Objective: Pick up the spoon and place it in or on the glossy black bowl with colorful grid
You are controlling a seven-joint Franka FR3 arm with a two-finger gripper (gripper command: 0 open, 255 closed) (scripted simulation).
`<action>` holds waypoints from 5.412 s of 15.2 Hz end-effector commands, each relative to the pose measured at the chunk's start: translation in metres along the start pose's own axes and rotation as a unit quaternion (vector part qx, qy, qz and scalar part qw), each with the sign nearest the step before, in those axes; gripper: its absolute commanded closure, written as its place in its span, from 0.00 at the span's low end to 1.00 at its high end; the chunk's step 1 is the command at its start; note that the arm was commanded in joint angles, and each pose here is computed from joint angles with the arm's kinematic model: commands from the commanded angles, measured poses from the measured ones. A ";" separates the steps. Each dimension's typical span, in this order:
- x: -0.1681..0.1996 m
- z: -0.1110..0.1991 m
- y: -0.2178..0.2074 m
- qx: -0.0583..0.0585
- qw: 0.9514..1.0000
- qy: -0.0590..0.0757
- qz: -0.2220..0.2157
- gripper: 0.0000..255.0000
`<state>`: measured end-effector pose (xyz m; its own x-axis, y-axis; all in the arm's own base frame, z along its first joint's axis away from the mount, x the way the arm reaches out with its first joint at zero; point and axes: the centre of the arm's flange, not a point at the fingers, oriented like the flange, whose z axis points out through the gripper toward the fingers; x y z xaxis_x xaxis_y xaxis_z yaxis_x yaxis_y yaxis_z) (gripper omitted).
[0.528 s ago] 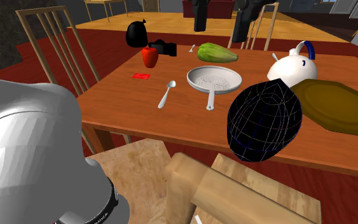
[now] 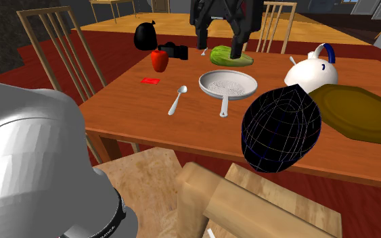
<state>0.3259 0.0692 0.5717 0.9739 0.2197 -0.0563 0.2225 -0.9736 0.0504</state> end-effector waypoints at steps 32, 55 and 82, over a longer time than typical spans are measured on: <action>0.069 0.222 -0.267 -0.069 0.967 -0.061 -0.239 0.00; 0.068 0.190 -0.266 -0.069 0.967 -0.061 -0.239 1.00; 0.060 0.050 -0.259 -0.069 0.967 -0.061 -0.239 1.00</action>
<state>0.3243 0.3305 0.5012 0.7477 0.6259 -0.2216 0.6580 -0.7432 0.1210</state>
